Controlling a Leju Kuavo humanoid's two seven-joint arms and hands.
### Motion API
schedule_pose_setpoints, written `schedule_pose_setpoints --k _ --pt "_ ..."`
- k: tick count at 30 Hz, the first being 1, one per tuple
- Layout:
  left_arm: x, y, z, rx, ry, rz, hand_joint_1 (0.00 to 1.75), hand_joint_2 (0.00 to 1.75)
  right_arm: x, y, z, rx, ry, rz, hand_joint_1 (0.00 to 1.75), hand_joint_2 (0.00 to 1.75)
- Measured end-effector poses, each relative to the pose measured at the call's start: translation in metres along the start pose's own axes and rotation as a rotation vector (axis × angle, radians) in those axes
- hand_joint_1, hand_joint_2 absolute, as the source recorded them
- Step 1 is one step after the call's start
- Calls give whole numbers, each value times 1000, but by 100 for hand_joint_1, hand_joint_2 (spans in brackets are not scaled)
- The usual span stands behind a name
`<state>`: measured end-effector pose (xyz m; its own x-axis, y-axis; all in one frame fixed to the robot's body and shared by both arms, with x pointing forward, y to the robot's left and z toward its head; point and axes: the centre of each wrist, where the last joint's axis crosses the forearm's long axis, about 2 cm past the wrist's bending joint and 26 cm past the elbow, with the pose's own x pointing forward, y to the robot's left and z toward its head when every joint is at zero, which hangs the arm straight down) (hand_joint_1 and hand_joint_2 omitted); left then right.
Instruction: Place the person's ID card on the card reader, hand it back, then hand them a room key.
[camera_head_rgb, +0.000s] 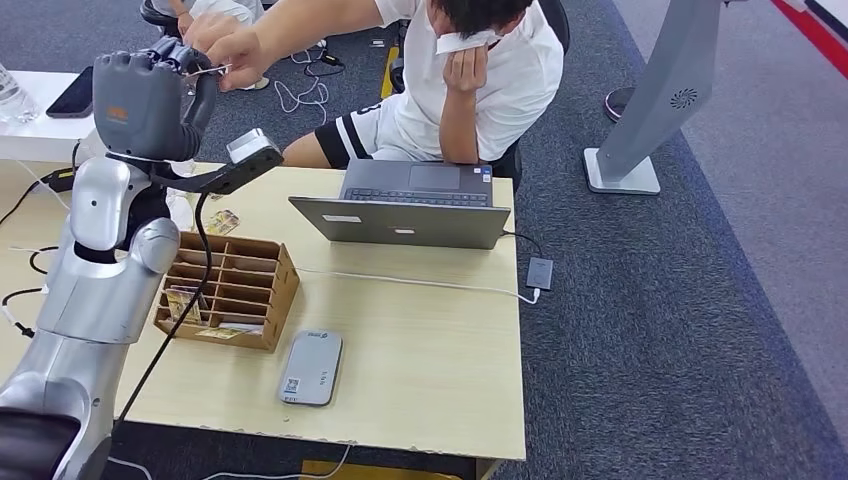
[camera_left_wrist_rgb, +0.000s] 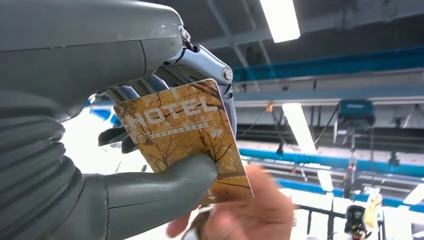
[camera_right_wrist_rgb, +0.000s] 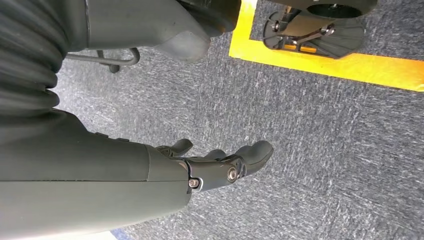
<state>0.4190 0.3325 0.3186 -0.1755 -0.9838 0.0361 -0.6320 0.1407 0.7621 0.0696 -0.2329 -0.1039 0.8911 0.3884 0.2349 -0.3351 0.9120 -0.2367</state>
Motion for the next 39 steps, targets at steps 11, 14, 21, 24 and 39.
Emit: schedule_pose_setpoints --k 11,14,21,24,39 --pt "-18 -17 14 -74 61 -4 0 175 -17 3 2 8 45 15 0 175" --pt "-18 -21 20 -90 64 -3 0 175 -18 3 2 9 48 15 0 175" --pt "-13 -27 36 -109 57 21 0 175 -20 4 3 10 53 17 0 175" --pt "-5 -29 51 -110 32 46 0 175 -21 4 3 9 54 21 0 175" --pt "23 -18 192 -331 -121 57 0 175 -31 10 6 -8 91 -33 0 175"
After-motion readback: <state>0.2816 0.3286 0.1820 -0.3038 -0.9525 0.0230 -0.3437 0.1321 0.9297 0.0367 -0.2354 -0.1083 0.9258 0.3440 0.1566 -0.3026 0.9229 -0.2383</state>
